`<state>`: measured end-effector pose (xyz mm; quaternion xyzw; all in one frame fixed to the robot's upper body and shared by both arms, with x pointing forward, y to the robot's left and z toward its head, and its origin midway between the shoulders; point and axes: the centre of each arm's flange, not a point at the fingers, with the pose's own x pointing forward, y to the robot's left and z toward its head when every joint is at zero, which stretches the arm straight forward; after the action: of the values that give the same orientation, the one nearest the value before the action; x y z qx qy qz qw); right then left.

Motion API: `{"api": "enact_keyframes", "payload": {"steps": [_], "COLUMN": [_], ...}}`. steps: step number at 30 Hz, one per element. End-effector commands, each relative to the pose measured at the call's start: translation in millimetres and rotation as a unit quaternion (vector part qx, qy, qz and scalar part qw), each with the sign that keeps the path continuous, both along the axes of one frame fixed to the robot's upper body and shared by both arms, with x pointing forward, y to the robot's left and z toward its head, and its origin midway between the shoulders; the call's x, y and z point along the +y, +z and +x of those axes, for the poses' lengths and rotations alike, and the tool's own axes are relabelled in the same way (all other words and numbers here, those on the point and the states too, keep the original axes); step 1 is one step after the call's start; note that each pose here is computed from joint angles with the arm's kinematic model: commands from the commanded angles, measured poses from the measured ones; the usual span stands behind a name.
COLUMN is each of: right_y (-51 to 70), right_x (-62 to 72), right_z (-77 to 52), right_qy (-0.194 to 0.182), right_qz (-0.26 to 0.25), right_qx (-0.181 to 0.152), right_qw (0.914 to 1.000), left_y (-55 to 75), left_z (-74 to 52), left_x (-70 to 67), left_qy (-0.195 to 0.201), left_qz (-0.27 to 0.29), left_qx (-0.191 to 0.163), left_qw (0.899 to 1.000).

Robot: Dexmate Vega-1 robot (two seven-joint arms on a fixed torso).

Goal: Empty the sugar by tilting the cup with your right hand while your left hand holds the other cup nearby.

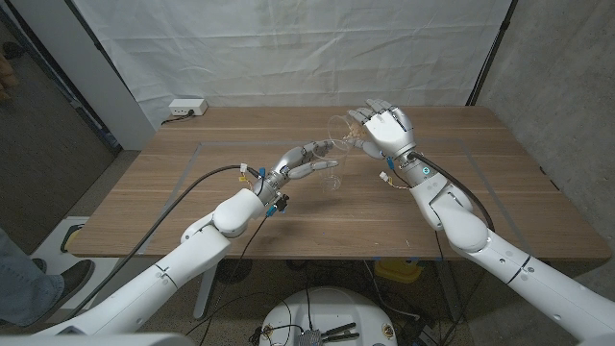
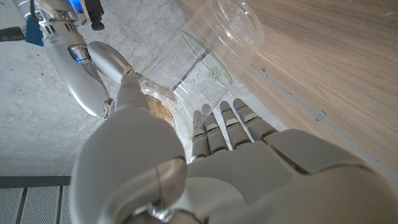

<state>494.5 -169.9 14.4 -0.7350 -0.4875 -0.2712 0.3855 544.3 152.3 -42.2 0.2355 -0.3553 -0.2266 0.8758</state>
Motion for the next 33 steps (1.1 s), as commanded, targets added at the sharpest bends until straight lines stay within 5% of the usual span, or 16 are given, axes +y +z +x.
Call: {"api": "enact_keyframes", "payload": {"steps": [1, 13, 33], "right_y": [1.3, -0.3, 3.8], "right_x": [0.5, -1.9, -2.7], "right_z": [0.7, 1.0, 2.8], "right_qy": [0.002, 0.026, 0.014], "right_qz": [-0.020, -0.028, -0.058], "right_qx": [-0.010, -0.050, -0.060], "right_qw": [0.9997, 0.9980, 0.9964], "left_y": [7.2, 10.8, 15.1], "left_z": [-1.1, -1.2, -4.8], "left_x": [1.0, 2.8, 1.5], "left_qy": [0.003, 0.007, 0.003], "left_qz": [0.008, 0.008, 0.011], "left_qx": [-0.003, -0.005, -0.009], "left_qw": [1.000, 1.000, 1.000]}}
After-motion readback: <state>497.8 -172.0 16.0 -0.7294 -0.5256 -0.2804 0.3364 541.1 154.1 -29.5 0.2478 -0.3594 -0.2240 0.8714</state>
